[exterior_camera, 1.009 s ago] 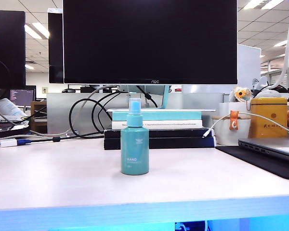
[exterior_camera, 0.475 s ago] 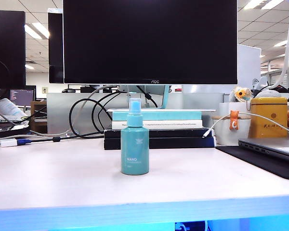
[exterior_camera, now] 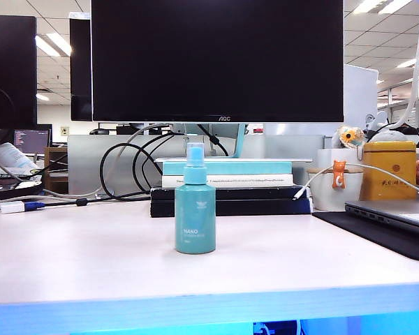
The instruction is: Pick up the sprayer with the left hand, pick up its lid with the right hand then put the lid on the sprayer.
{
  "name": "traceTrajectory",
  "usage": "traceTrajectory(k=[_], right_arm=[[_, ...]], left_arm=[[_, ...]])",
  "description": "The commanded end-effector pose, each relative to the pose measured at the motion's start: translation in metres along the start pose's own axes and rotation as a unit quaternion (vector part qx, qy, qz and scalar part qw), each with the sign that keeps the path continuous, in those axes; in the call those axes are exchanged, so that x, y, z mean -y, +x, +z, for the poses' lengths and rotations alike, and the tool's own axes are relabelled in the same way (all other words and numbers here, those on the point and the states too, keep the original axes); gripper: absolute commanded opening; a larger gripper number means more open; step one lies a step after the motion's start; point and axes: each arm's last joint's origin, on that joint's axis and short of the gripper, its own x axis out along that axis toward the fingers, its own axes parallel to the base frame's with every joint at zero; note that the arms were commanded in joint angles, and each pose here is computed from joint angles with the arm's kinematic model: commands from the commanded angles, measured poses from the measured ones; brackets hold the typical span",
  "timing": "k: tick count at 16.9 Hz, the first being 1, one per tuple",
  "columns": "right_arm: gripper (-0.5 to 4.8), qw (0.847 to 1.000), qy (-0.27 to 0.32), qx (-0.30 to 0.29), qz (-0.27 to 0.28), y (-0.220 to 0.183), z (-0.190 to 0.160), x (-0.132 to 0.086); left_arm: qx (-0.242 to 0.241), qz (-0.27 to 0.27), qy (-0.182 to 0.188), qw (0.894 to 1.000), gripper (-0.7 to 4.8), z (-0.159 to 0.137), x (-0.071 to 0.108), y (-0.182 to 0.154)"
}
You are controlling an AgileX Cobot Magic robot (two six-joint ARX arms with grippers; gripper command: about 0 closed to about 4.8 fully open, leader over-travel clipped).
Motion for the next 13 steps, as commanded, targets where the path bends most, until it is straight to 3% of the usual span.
traceTrajectory(k=[1,2,5,7,10,12,13], right_arm=[[-0.05,0.996,0.005,0.089,0.014,-0.010,0.017,-0.003],[-0.05,0.994,0.005,0.108,0.011,-0.015,0.020,-0.003],[-0.05,0.998,0.000,0.057,-0.033,-0.027,0.006,0.001],[-0.05,0.999,0.000,0.031,-0.033,-0.027,0.000,0.001],[-0.05,0.999,-0.001,-0.002,0.052,-0.027,-0.005,-0.003],[-0.05,0.997,-0.001,-0.006,0.071,-0.027,-0.006,-0.004],[-0.05,0.999,-0.002,-0.013,0.036,-0.026,-0.008,-0.002]], left_arm=[[0.008,-0.002,-0.013,1.000,0.88,0.003,0.000,-0.001],[0.008,-0.002,-0.020,1.000,0.87,0.002,0.000,-0.001],[0.007,-0.006,-0.020,1.000,0.79,0.002,0.000,-0.001],[0.003,-0.006,-0.016,1.000,0.79,0.001,0.000,-0.001],[-0.012,-0.007,-0.010,1.000,0.79,-0.002,0.000,-0.001],[-0.017,-0.007,-0.011,1.000,0.79,-0.002,0.000,-0.001],[-0.019,-0.006,-0.011,1.000,0.80,-0.003,0.000,-0.001]])
